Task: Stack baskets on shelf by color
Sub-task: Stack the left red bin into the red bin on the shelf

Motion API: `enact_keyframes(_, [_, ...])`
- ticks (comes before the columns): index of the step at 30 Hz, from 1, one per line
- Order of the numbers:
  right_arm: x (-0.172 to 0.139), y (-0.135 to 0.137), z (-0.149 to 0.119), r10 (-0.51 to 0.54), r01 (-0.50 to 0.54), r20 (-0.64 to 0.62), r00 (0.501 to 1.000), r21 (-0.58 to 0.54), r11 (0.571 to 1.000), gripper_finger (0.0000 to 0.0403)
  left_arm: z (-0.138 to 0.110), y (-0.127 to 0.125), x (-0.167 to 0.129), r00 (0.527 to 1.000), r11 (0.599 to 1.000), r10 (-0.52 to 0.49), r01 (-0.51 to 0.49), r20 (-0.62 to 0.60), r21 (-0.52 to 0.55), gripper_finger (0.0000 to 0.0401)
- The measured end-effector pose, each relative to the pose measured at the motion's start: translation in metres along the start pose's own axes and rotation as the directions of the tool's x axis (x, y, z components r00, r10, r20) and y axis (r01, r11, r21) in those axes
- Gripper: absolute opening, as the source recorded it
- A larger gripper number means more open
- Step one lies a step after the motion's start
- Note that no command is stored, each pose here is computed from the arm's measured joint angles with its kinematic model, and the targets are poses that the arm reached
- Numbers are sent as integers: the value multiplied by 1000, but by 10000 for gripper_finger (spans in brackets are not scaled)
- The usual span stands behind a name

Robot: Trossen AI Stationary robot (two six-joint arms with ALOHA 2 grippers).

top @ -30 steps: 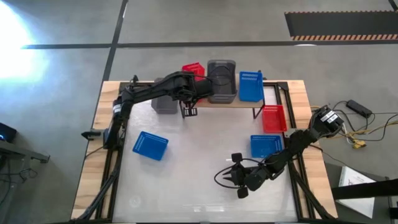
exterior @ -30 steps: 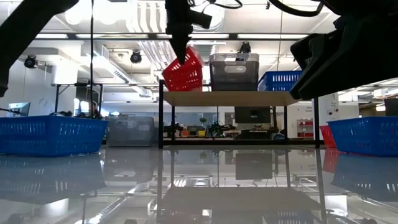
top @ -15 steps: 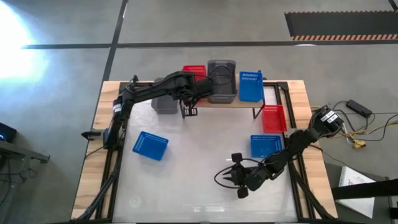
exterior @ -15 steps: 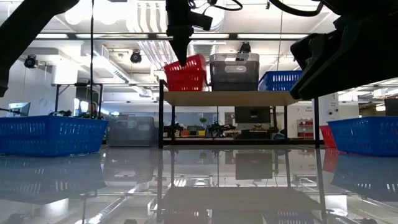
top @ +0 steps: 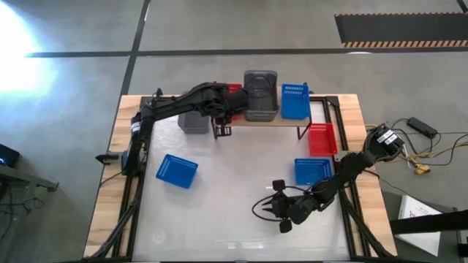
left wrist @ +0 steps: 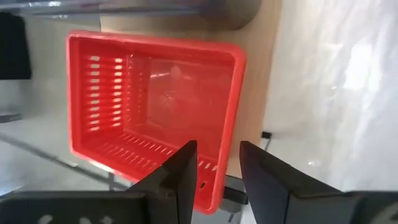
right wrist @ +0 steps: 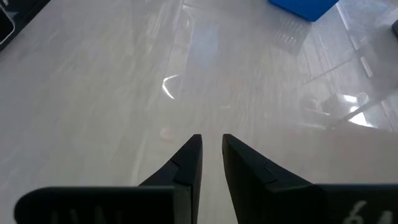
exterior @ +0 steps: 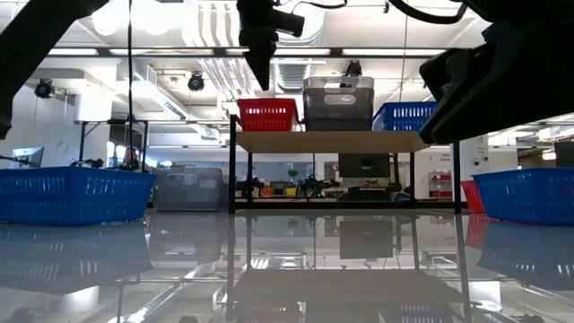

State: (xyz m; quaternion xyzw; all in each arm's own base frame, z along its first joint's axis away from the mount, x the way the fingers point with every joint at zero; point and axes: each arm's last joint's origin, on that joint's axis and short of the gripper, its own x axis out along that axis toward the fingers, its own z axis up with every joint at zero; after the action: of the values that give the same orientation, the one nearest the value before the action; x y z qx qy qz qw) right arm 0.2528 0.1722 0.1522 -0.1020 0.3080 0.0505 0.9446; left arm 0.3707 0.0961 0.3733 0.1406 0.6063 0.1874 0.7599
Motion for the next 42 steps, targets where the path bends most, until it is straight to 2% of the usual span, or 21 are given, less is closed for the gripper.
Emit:
enact_keyframes(4, [-3,5,-7,12,-12,-12,1000,-18,1000,56,-8,5,-17,998,998,-27,30,58,-52,104])
enact_keyframes(6, [-5,8,-13,0,0,-16,1000,-9,1000,56,-15,9,-24,997,994,-10,18,80,-103,104])
enact_keyframes(8, [-7,11,-19,-35,35,-17,999,-1,999,56,-26,13,-28,998,986,44,-35,48,-166,104])
enact_keyframes(10, [-10,13,-25,-69,69,-12,998,5,998,56,-37,20,-29,993,958,120,-112,13,-263,104])
enact_keyframes(14, [-13,16,-30,-96,96,-5,995,11,995,56,-61,34,-19,989,897,140,-151,-56,-416,95])
enact_keyframes(19, [-13,16,-27,-92,91,21,996,13,996,56,-75,36,21,982,878,133,-179,-133,-444,58])
enact_keyframes(24, [-13,17,-23,-95,95,42,995,-8,995,56,-76,37,47,983,876,154,-184,-103,-446,21])
enact_keyframes(31, [-13,18,-18,-95,95,54,994,-13,995,56,-67,39,48,989,875,148,-133,-5,-465,2])
enact_keyframes(38, [-13,18,-19,-94,95,52,994,-13,995,56,-66,39,48,990,875,139,-121,3,-469,1])
enact_keyframes(42, [-13,18,-19,-94,95,53,994,-11,995,56,-65,39,47,990,850,138,-110,16,-515,1])
